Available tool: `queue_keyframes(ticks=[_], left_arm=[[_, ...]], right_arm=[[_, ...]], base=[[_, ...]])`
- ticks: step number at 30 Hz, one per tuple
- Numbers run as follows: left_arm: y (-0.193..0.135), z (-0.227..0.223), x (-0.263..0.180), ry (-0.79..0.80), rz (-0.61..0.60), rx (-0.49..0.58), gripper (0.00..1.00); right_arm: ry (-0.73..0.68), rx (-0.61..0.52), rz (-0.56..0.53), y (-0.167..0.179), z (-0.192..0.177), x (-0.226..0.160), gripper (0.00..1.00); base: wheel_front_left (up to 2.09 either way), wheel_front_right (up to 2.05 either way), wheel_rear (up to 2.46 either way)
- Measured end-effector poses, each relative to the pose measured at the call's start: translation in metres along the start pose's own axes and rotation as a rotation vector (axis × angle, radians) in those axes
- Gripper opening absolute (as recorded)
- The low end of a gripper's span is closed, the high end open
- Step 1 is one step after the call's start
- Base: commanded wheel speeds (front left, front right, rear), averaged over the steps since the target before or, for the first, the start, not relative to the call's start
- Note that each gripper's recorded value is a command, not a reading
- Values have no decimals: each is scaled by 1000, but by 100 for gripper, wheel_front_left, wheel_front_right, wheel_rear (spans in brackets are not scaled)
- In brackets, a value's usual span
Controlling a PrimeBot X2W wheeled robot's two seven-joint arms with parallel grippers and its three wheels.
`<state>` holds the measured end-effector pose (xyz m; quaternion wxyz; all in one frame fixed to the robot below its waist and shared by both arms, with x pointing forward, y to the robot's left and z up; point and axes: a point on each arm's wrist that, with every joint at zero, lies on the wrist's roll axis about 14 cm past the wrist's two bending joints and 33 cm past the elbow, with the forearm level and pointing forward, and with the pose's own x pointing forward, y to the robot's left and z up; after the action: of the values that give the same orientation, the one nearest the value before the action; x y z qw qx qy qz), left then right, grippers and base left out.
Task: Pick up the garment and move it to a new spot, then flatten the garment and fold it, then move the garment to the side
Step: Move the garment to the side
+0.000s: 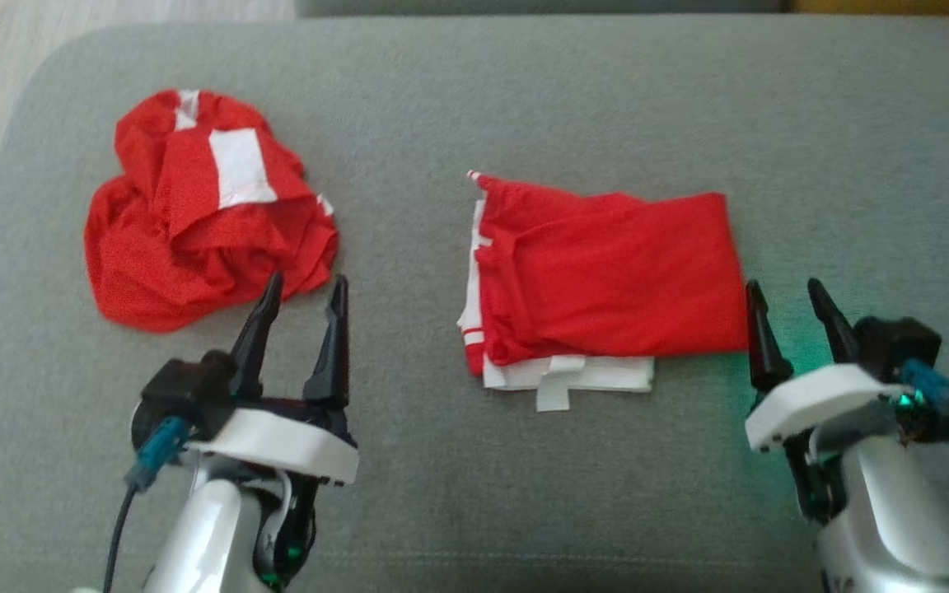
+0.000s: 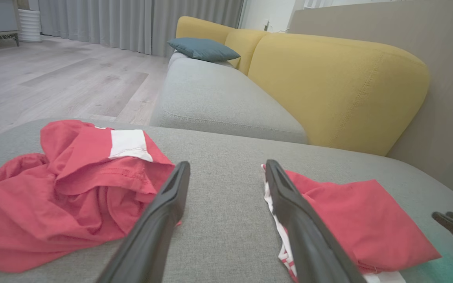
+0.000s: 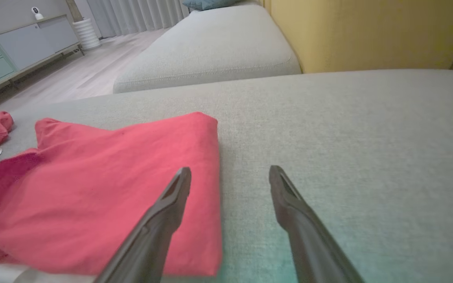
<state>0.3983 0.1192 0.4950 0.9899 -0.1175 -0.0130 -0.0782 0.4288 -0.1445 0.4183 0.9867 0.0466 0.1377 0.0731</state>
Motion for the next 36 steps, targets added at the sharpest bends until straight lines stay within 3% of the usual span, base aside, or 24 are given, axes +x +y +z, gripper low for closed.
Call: queue_keyframes(ticks=[9, 14, 15, 16, 26, 29, 30, 36], left_arm=[[26, -14, 0, 45, 71, 14, 100], [38, -20, -2, 63, 107, 13, 100], [39, -20, -1, 63, 108, 14, 100], [40, -20, 0, 64, 109, 14, 100], [23, -27, 10, 75, 52, 0, 100], [15, -29, 15, 76, 26, -8, 100], [10, -30, 18, 78, 8, -13, 100], [-3, -27, 31, 60, -34, -21, 100]], right_arm=[[192, 114, 64, 30, -41, 52, 100], [198, 110, 85, 38, -41, 72, 100], [195, 106, 90, 39, -40, 75, 40], [188, 96, 96, 40, -39, 76, 0], [147, -56, 91, 15, -30, 68, 0], [145, -140, 40, -22, -23, 63, 0], [132, -205, -1, -51, -10, 61, 0], [74, -338, -135, -127, 44, 61, 0]], base=[[0, 0, 0], [0, 0, 0], [0, 0, 0], [0, 0, 0], [0, 0, 0], [0, 0, 0], [0, 0, 0], [0, 0, 0]])
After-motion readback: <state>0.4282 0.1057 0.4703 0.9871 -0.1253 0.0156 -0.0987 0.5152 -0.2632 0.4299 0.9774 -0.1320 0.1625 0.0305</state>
